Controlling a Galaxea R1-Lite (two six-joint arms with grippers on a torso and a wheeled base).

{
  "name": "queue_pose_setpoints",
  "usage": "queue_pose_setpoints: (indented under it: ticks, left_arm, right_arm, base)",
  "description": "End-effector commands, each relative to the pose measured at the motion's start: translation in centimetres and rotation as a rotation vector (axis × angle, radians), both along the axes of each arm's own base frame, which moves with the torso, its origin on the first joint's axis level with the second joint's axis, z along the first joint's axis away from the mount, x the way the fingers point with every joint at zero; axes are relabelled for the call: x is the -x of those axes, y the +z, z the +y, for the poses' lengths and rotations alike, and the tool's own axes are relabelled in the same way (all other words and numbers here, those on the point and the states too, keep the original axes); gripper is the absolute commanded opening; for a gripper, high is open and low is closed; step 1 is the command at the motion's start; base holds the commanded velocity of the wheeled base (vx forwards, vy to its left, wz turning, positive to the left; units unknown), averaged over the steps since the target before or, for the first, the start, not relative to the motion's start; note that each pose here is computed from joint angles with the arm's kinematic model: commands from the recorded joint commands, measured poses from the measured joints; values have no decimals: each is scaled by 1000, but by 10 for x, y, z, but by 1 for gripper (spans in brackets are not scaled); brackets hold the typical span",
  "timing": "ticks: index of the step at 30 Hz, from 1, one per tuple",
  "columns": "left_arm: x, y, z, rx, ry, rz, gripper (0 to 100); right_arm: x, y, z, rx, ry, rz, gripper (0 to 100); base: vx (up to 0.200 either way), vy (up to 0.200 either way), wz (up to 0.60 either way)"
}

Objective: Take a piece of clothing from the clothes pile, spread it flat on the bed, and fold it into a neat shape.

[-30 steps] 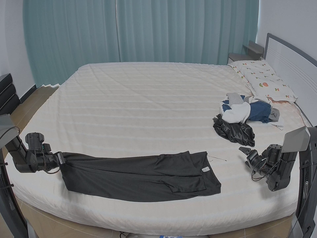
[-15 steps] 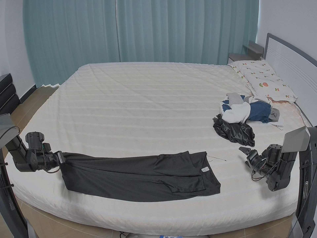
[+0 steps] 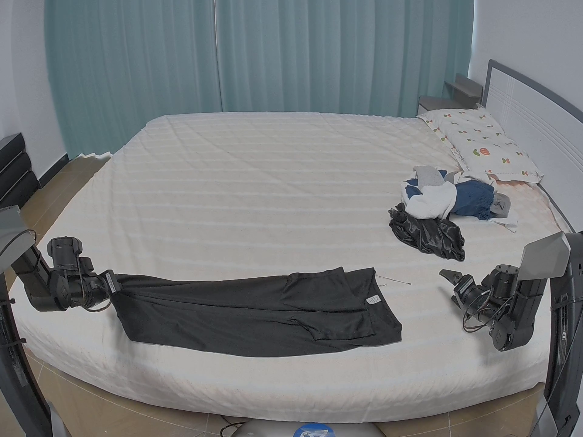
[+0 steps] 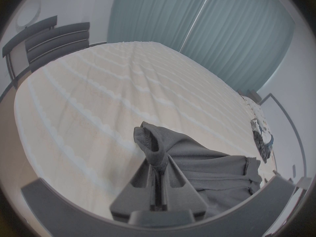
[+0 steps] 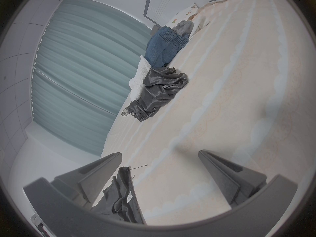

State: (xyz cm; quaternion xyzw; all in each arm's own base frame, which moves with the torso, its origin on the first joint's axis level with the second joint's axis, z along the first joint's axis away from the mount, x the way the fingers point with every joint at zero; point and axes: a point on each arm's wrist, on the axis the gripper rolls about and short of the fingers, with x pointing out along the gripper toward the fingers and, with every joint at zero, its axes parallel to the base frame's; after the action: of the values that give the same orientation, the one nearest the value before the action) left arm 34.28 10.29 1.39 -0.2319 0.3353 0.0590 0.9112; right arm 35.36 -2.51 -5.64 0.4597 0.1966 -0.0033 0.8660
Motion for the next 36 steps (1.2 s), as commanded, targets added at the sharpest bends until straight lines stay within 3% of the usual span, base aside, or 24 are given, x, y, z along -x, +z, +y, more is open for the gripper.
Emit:
queue_pose_setpoints:
  ticks: [1, 6, 14, 18, 28, 36]
  left_arm:
    - [-8, 5, -11, 33, 5, -6, 0]
    - [-13, 13, -25, 27, -5, 39, 0]
    - [-14, 39, -61, 55, -11, 27, 0]
    - [-7, 53, -91, 16, -33, 70, 0]
    - [-8, 78, -162, 13, -81, 109, 0]
    - [-16, 94, -208, 73, -118, 121, 0]
  right_arm:
    - [0, 1, 0, 1, 0, -12, 100]
    - [0, 1, 0, 1, 0, -12, 100]
    - [0, 1, 0, 1, 0, -12, 100]
    - [-1, 1, 0, 8, 4, -15, 100]
    - [-1, 1, 0, 12, 5, -17, 100]
    - [-1, 1, 0, 12, 7, -17, 100]
  base:
    - [0, 0, 0]
    - [0, 0, 0]
    - [0, -200, 0]
    - [0, -200, 0]
    - [0, -200, 0]
    - [0, -200, 0]
